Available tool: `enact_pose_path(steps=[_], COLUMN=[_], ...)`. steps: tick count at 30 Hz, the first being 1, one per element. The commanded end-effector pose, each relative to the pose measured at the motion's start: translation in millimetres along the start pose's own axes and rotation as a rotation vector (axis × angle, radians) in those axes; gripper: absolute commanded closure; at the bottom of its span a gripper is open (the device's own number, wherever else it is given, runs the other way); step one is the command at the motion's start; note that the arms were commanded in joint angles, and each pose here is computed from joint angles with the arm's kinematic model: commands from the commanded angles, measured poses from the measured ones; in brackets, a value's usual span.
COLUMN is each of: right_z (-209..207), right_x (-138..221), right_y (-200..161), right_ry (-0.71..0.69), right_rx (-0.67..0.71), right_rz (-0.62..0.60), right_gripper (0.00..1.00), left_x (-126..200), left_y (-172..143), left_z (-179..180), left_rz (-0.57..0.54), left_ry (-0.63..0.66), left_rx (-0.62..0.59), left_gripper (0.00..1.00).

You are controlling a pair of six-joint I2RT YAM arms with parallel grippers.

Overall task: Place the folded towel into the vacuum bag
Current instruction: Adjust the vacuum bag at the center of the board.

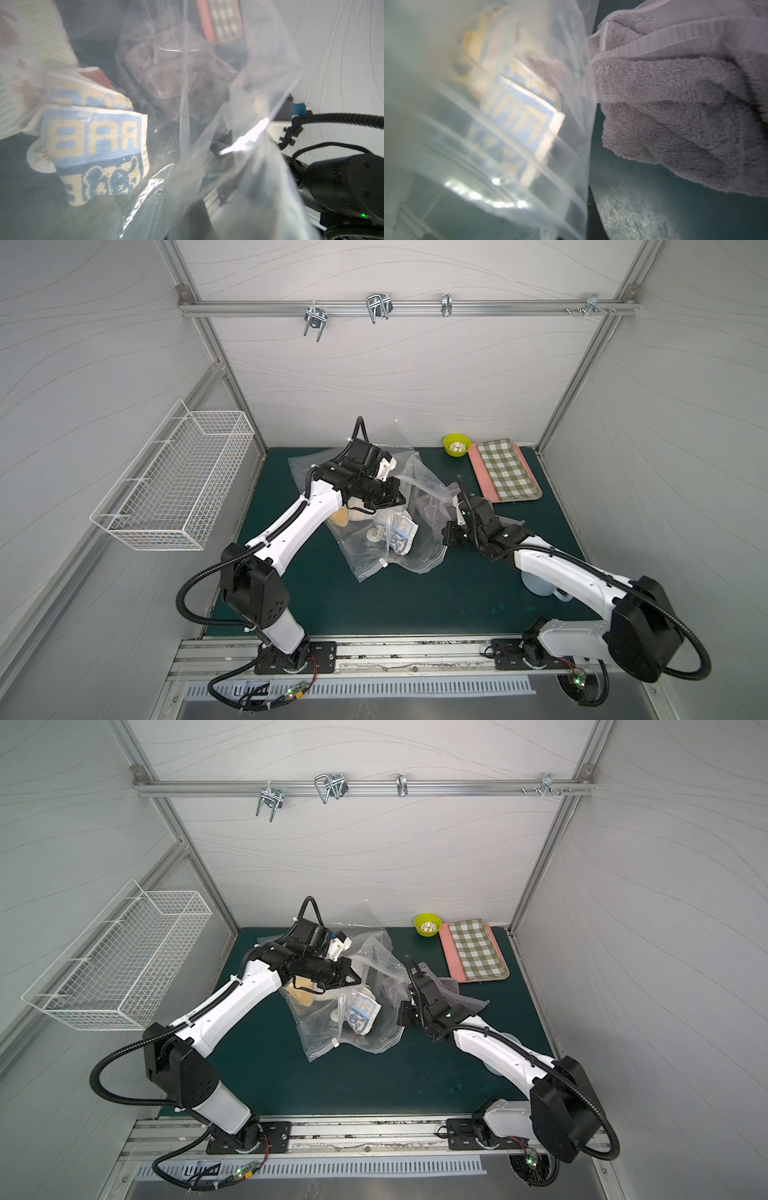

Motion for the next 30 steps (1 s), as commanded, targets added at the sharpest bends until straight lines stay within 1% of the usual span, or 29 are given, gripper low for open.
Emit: enact_pose_path(steps=[1, 5, 7, 8, 10, 13, 16, 17, 19, 21, 22, 23, 25, 26, 27, 28, 30], right_z=[31, 75, 97, 107, 113, 105, 79, 69, 48, 25, 14, 4, -12, -17, -21, -24, -32], right_x=[15, 41, 59, 70, 83, 81, 65, 59, 51, 46, 45, 46, 51, 56, 63, 69, 85], right_y=[33, 64, 79, 86, 95, 100, 95, 92, 88, 83, 81, 79, 77, 76, 76, 77, 79], right_ry=[0.132, 0.311, 0.399, 0.43, 0.441, 0.363, 0.232, 0.196, 0.133, 0.084, 0.067, 0.057, 0.058, 0.069, 0.085, 0.091, 0.094], right_rx=[0.041, 0.134, 0.19, 0.221, 0.249, 0.257, 0.213, 0.188, 0.13, 0.054, 0.015, -0.022, -0.073, -0.09, -0.096, -0.104, -0.104], right_rz=[-0.102, -0.165, -0.224, -0.266, -0.317, -0.338, -0.29, -0.268, -0.234, -0.207, -0.199, -0.197, -0.199, -0.208, -0.224, -0.245, -0.314], right_gripper=[1.0, 1.0, 1.0, 1.0, 1.0, 1.0, 1.0, 1.0, 1.0, 1.0, 1.0, 1.0, 0.98, 0.8, 0.58, 0.48, 0.37], left_x=[23, 19, 11, 7, 0, -6, 3, 10, 30, 53, 61, 64, 57, 49, 41, 34, 22], left_y=[18, 16, 12, 9, 5, 2, 7, 12, 24, 38, 42, 44, 42, 38, 34, 31, 24], left_z=[8, 26, 33, 38, 45, 49, 43, 40, 32, 27, 27, 29, 34, 39, 45, 50, 61], left_rz=[-0.105, -0.106, -0.092, -0.084, -0.068, -0.037, -0.041, -0.067, -0.155, -0.287, -0.332, -0.345, -0.301, -0.267, -0.242, -0.227, -0.207], left_ry=[-0.02, 0.027, 0.036, 0.044, 0.058, 0.065, 0.075, 0.089, 0.118, 0.145, 0.151, 0.161, 0.175, 0.179, 0.178, 0.174, 0.178], left_rx=[0.033, 0.054, 0.073, 0.087, 0.103, 0.116, 0.08, 0.057, 0.009, -0.015, -0.013, 0.003, 0.025, 0.05, 0.076, 0.101, 0.142], left_gripper=[1.0, 1.0, 1.0, 1.0, 1.0, 1.0, 1.0, 1.0, 1.0, 1.0, 1.0, 1.0, 1.0, 1.0, 1.0, 1.0, 1.0])
Point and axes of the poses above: each gripper's point midway between its finger pads, its own x axis back along the fingers, its own z axis along the line the jaws close on, y = z × x, the point moved 3 cm from there along x, back along the fingers, and after that the axes turned 1 degree about -x, right-handed, at the moved point
